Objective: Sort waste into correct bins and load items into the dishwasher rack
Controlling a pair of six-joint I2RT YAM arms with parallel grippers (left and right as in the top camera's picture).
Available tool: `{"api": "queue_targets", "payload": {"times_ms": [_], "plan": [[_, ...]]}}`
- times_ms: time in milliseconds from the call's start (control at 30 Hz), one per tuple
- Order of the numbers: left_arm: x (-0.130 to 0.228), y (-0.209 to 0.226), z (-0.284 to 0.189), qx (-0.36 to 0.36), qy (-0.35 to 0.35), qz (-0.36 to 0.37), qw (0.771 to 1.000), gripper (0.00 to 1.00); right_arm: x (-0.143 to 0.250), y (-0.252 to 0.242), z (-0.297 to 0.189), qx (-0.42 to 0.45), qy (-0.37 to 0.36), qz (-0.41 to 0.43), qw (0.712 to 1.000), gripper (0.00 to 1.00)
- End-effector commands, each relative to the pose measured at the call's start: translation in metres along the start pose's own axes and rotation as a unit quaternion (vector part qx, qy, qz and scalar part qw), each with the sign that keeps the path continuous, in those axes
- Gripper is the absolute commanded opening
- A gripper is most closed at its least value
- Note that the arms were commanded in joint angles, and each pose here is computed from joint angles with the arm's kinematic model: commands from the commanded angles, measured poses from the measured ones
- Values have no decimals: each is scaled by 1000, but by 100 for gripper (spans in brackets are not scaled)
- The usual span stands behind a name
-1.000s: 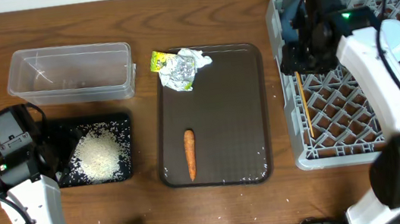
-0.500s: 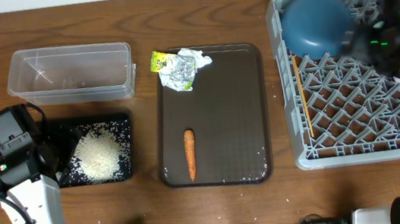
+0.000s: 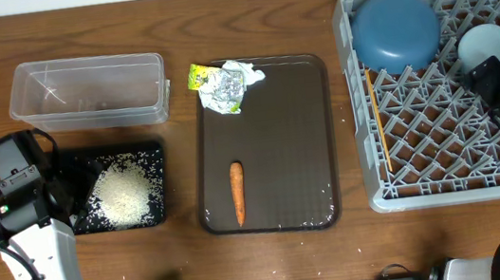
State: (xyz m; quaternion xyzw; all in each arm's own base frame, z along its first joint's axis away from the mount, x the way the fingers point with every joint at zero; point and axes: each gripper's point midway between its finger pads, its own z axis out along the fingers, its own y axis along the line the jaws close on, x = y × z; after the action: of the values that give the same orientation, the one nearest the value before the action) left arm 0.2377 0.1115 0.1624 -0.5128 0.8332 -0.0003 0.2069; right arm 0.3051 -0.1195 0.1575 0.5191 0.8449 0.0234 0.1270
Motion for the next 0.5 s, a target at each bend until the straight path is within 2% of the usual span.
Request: {"api": "queue_targets", "payload": {"times_ms": [0,133,233,367,433,467], "plan": [[-6,-2,-4,2,-8,-3,1000,96,1,-2,2,-1,7,17,1000,99],[-4,-5,-4,11,-4,-13,1000,96,1,-2,2,-1,7,17,1000,99],[35,-21,-9,67,98,-20,993,96,1,-2,2,-1,7,17,1000,99],[86,-53,-36,174,246,-28,953,96,1,-2,2,-1,7,17,1000,99],[96,-66,-45,214,270,-6,939,96,1,-3,2,-1,7,17,1000,99],[100,-76,-50,242,271,26,931,96,1,-2,2,-1,7,17,1000,99]]}}
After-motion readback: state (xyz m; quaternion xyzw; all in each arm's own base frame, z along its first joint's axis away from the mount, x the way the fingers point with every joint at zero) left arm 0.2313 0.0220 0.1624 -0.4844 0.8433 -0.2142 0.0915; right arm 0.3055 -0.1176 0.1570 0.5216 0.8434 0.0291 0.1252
